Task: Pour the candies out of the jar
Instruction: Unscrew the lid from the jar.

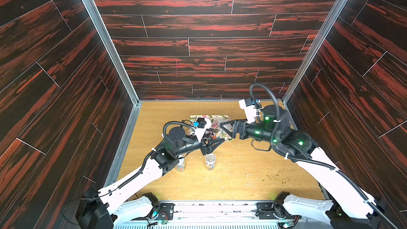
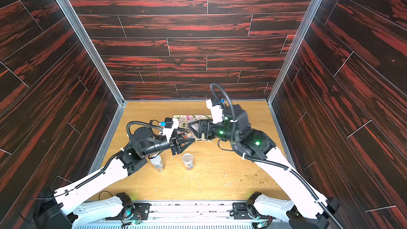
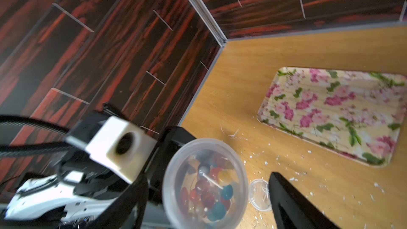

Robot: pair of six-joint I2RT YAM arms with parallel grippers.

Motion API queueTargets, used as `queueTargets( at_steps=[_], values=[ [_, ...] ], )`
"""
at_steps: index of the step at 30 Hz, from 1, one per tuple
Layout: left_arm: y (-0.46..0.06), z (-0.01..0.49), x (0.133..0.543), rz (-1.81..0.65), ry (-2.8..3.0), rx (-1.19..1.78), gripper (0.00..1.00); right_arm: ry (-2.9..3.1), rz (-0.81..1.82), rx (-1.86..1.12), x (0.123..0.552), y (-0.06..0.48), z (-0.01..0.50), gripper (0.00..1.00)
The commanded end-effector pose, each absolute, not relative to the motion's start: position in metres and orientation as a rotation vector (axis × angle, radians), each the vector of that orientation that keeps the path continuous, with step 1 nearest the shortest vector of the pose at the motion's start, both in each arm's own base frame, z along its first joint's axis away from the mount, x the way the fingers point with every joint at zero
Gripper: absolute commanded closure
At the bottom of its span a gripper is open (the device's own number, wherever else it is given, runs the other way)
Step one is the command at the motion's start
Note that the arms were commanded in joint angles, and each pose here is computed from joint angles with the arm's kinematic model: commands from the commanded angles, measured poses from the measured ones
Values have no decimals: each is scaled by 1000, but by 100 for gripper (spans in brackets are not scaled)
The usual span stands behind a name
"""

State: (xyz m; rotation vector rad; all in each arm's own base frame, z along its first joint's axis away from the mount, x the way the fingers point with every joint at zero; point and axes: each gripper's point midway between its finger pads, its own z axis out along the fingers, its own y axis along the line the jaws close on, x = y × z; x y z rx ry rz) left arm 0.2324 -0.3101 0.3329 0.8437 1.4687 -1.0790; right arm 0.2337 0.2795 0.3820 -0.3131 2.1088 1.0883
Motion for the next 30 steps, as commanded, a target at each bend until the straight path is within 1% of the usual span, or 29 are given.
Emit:
queueTargets(
  at_steps=[1,6,14,16,20,24,28,30],
  values=[
    [-308,347,233,-1068,1421,841,63,2124,1042,-175,243,273,384,15],
    [-309,347,233,-1070,1421,843,63,2133,1030,-164,246,277,381,17],
    [-309,344,233,-1069,1425,843,63,2116,1049,-172,249,284,389,18],
    [-309,344,233,-1070,1426,844,63,2119,1052,-179,250,286,389,19],
    [-308,344,233,-1067,1425,843,63,2127,1054,-188,248,287,387,27],
    [-308,344,233,-1065,1426,843,63,2143,1052,-205,245,286,383,31],
    [-308,344,233,-1066,1424,839,63,2140,1042,-230,242,284,381,42],
    [-308,344,233,-1067,1424,838,63,2125,1040,-266,239,284,382,45]
  ],
)
